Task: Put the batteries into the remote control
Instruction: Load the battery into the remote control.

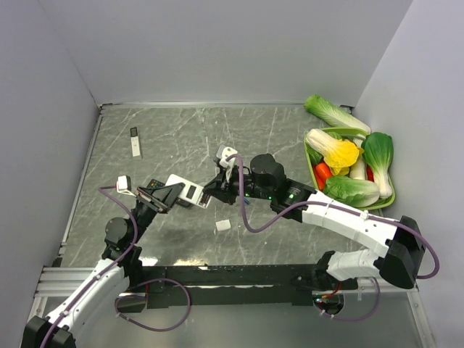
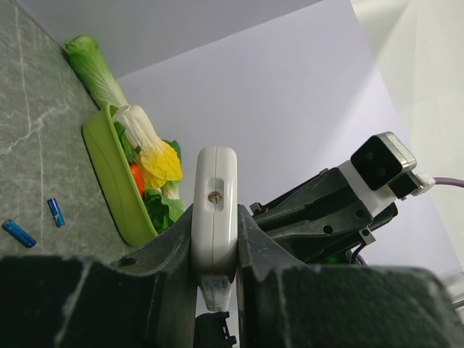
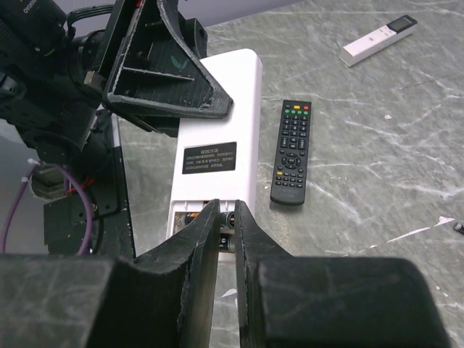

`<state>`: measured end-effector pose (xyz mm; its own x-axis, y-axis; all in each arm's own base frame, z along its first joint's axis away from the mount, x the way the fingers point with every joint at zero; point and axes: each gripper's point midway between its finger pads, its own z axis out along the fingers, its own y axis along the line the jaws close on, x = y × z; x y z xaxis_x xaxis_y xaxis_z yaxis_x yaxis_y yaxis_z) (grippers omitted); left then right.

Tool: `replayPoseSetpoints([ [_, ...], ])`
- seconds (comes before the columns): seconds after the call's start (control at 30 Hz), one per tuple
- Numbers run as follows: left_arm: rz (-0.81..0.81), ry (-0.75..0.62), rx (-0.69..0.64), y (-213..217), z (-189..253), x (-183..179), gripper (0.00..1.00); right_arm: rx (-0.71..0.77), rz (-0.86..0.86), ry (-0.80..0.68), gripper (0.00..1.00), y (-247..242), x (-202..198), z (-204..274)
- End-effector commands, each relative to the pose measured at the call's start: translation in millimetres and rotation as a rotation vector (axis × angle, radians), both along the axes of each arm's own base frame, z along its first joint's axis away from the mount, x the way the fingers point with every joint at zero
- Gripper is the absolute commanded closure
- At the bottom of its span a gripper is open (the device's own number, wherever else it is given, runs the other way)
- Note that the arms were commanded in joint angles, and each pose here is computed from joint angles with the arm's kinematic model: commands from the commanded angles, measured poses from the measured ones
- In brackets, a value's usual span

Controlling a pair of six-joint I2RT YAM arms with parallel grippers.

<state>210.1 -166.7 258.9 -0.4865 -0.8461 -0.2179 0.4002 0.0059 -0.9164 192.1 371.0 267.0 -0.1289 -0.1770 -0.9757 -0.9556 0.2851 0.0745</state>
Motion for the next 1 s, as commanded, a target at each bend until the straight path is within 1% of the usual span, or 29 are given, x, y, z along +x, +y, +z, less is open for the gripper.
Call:
replayPoseSetpoints([
  [0.0, -0.015, -0.133, -0.114, 9, 34, -18, 0.99, -0.047, 0.041, 0.07, 0.82, 4, -9, -30],
  [0.17, -0.013, -0.171, -0.154, 13, 46, -24, 0.99, -0.102, 0.005, 0.095, 0.87, 0, -4, -61],
  [0.2, -0.008, -0.151, -0.154, 14, 37, -22, 0.99, -0.102, -0.001, 0.09, 0.87, 0, -2, -64],
  [0.23, -0.005, -0.154, -0.159, 15, 37, -23, 0.99, -0.105, -0.002, 0.092, 0.9, -1, -3, -67],
  [0.3, 0.002, -0.165, -0.175, 18, 40, -25, 0.99, -0.119, -0.005, 0.095, 0.93, -3, -3, -78],
  [0.33, 0.002, -0.172, -0.178, 18, 42, -26, 0.99, -0.12, -0.01, 0.09, 0.96, -3, -3, -83],
  [0.43, 0.0, -0.195, -0.189, 20, 48, -30, 0.99, -0.127, -0.028, 0.078, 1.0, -6, 1, -93],
  [0.53, -0.003, -0.203, -0.196, 20, 50, -31, 0.99, -0.125, -0.041, 0.072, 1.0, -8, 3, -102],
  [0.73, -0.021, -0.22, -0.213, 20, 54, -36, 0.99, -0.077, -0.089, 0.029, 1.0, -11, 10, -104],
  [0.8, -0.03, -0.217, -0.216, 19, 55, -36, 0.99, -0.045, -0.096, -0.019, 1.0, -10, 13, -98],
  [0.9, -0.036, -0.219, -0.232, 21, 56, -39, 0.99, -0.057, -0.101, -0.076, 1.0, -15, 15, -105],
  [0.97, -0.026, -0.219, -0.224, 21, 56, -37, 0.99, -0.061, -0.083, -0.087, 1.0, -17, 11, -108],
])
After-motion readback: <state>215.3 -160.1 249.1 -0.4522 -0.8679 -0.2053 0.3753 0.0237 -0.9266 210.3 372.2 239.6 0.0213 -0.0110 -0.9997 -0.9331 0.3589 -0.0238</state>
